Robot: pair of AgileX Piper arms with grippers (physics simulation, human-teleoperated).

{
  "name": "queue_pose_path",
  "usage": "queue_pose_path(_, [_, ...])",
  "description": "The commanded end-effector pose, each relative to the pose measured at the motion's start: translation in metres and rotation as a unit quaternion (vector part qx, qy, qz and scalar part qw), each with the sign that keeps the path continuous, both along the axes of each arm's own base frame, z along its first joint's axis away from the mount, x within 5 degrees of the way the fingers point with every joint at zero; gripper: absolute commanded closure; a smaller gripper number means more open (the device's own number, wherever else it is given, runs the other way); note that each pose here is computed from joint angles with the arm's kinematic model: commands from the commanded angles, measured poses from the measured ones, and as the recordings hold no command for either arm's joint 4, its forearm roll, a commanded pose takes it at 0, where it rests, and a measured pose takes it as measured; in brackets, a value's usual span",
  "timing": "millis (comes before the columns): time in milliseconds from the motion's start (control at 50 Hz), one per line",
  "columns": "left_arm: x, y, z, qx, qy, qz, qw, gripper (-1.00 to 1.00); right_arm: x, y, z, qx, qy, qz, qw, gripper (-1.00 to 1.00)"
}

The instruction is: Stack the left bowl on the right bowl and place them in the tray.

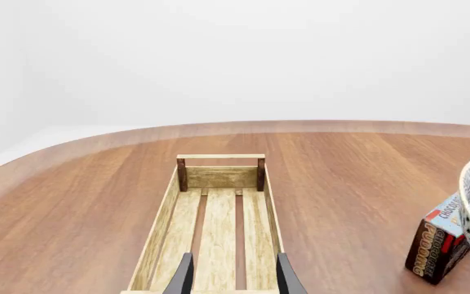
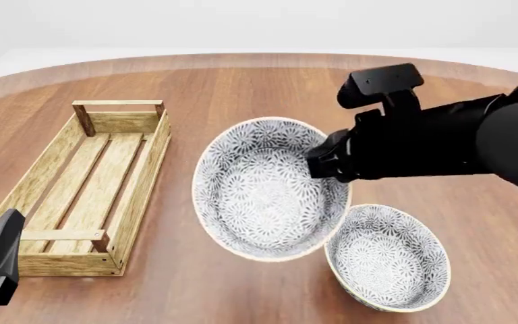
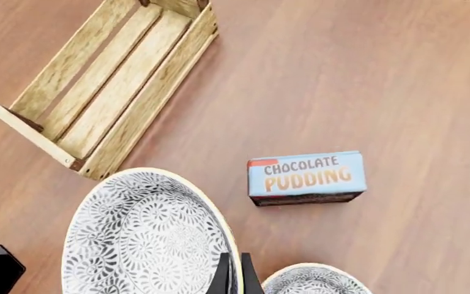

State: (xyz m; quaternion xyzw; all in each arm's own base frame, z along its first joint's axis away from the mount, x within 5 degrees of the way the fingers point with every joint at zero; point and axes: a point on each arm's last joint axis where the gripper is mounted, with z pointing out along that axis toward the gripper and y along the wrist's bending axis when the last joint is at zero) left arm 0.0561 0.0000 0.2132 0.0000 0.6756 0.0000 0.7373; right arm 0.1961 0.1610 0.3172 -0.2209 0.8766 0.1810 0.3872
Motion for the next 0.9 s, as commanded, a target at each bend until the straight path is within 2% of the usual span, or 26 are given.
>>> queue_pose_path(20, [0.000,0.000,0.000,0.000,0.000,0.000,1.0000,-1.00,-0.029,-0.050,0.019,0.034,-0.029,-0.056,0.9974,1.00])
queue_pose_path(140, [0.000,0.000,0.000,0.000,0.000,0.000,1.0000,-1.00,-0.044,-0.072,0.019,0.047,-0.037,-0.092,0.9940,1.00])
queue_pose_path(360, [0.000,0.000,0.000,0.000,0.000,0.000,1.0000,-1.00,-0.058,-0.090,0.007,0.061,-0.035,-0.128,0.9892,1.00])
queue_pose_path(560, [0.000,0.000,0.000,0.000,0.000,0.000,1.0000,-1.00,-0.068,-0.105,-0.007,0.086,-0.033,-0.174,0.9804,1.00])
queue_pose_path(900, [0.000,0.000,0.000,0.000,0.000,0.000,1.0000,-1.00,-0.080,-0.118,-0.021,0.093,-0.027,-0.209,0.9730,1.00])
